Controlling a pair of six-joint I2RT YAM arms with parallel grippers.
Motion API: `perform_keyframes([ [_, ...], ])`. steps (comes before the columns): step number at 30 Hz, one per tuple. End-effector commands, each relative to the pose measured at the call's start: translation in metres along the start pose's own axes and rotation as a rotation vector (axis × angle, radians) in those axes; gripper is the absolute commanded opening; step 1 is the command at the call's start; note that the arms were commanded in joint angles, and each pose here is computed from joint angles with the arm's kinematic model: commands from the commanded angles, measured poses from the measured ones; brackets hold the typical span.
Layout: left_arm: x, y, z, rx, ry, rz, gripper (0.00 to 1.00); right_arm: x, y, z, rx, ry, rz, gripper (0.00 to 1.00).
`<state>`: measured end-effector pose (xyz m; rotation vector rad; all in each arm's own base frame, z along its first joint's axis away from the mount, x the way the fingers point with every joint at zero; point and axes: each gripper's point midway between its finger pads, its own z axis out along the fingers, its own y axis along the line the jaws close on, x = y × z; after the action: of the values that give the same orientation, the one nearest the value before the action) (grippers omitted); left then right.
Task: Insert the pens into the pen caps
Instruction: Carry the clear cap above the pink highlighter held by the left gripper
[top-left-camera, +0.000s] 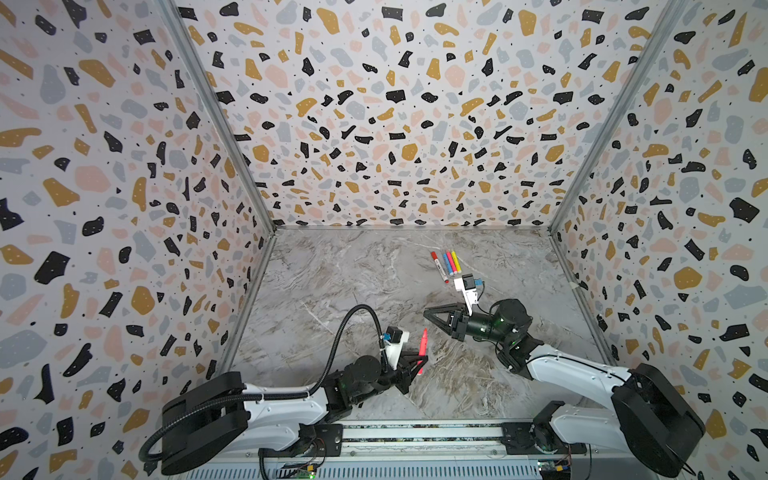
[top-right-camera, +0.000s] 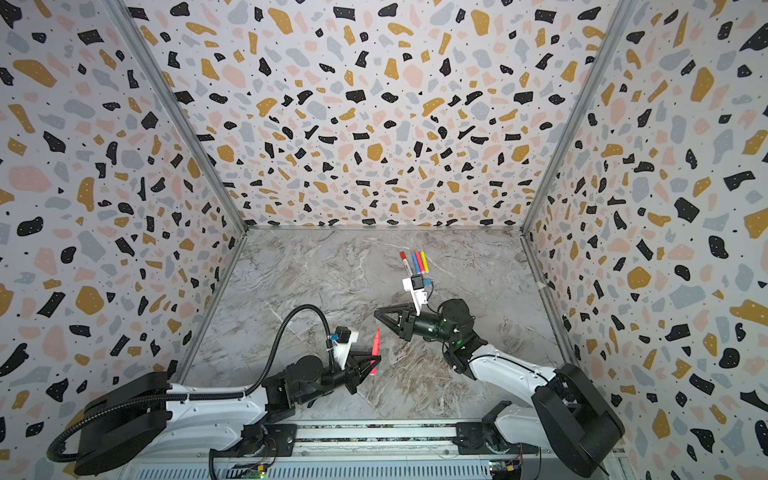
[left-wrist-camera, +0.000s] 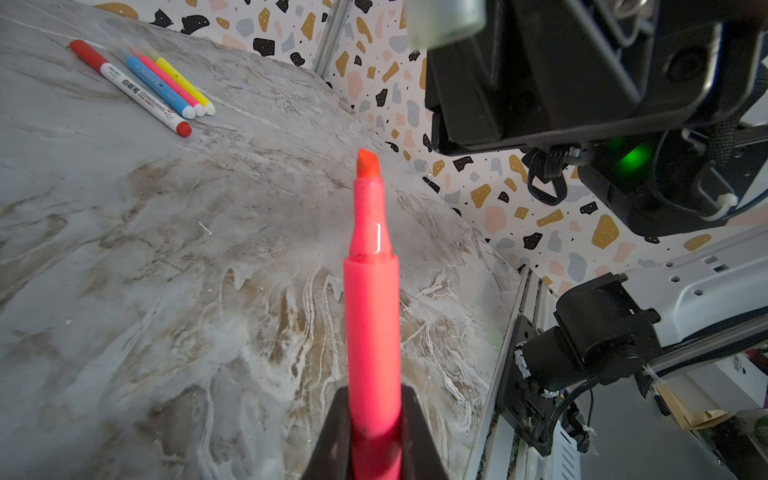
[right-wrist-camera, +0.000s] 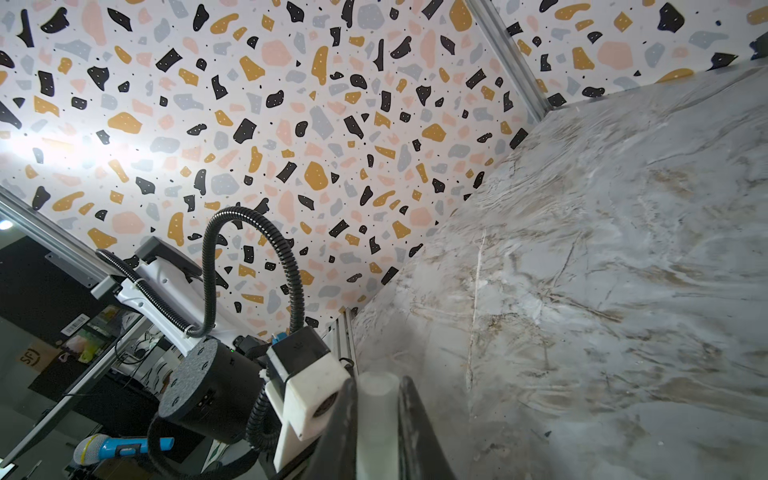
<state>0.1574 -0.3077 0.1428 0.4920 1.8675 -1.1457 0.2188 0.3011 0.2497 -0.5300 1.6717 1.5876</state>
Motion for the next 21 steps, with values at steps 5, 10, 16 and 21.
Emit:
perform_keyframes([
  [5, -0.028, -0.018, -0.001, 0.049, -0.096, -0.006, 0.0, -0.01, 0.007, 0.001, -0.019, -0.047, -0.026, 0.05],
  [10, -0.03, -0.019, -0.002, 0.054, -0.099, -0.007, 0.0, -0.008, 0.006, 0.003, -0.018, -0.043, -0.021, 0.05],
  [16, -0.033, -0.021, -0.004, 0.057, -0.109, -0.006, 0.0, -0.002, 0.004, 0.006, -0.019, -0.033, -0.012, 0.05],
  [21, -0.036, -0.021, -0.006, 0.051, -0.118, -0.004, 0.0, 0.001, 0.005, 0.007, -0.024, -0.03, -0.009, 0.05],
])
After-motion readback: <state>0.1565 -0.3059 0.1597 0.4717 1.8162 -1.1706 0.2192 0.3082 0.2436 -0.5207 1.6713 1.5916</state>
